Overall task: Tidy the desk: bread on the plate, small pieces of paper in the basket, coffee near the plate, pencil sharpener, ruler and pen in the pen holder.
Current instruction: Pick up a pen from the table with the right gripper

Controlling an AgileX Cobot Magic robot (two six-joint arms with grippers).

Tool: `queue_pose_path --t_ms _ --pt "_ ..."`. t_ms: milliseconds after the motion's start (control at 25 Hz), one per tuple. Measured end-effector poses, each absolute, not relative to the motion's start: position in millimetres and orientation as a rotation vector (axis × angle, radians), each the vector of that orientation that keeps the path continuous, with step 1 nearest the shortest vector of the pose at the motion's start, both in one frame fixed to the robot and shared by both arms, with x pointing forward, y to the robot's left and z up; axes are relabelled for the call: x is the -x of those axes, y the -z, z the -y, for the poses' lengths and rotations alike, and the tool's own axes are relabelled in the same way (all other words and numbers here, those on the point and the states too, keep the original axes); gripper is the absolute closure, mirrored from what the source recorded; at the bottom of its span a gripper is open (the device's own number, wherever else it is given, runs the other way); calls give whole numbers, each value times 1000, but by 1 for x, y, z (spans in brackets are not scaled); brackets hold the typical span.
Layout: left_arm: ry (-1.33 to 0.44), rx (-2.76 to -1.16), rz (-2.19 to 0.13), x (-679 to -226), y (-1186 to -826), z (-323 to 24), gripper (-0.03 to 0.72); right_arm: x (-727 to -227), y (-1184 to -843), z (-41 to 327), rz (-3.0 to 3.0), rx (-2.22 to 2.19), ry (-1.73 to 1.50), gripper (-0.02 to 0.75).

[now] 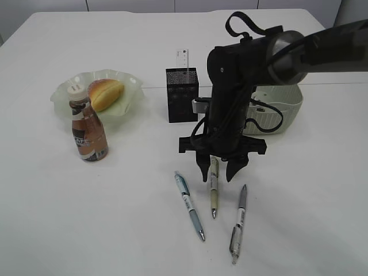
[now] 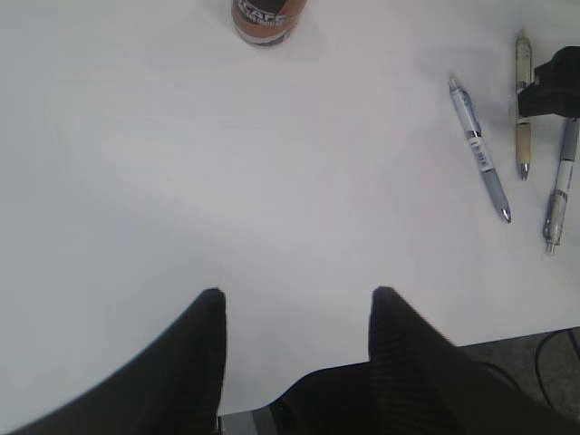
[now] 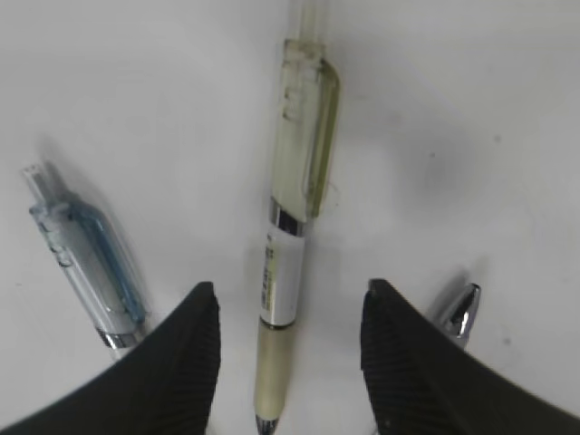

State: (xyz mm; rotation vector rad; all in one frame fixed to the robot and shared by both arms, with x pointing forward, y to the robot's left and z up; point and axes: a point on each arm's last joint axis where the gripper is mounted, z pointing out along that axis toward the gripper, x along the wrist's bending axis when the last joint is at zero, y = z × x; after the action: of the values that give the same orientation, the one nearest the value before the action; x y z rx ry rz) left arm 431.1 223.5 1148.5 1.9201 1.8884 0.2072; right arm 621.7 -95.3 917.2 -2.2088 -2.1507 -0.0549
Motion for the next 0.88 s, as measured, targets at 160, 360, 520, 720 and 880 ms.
queue_pose_path --t_ms 160,360,520,720,880 --pt "-207 -1920 -1888 -431 -1149 -224 316 -622 -912 95 2139 2217 45 336" --pt "-207 -1920 -1888 -431 -1149 -224 316 -623 -912 95 2136 2223 55 336" --pt "-207 -1920 -1888 -431 -1149 -224 316 -624 -912 94 2137 2225 64 336" --pt "-207 -1920 -1888 -431 -1149 -224 316 -624 -912 94 2133 2228 63 336" --pt "-207 -1920 -1888 -431 -1149 -224 316 -625 -908 93 2122 2233 42 336"
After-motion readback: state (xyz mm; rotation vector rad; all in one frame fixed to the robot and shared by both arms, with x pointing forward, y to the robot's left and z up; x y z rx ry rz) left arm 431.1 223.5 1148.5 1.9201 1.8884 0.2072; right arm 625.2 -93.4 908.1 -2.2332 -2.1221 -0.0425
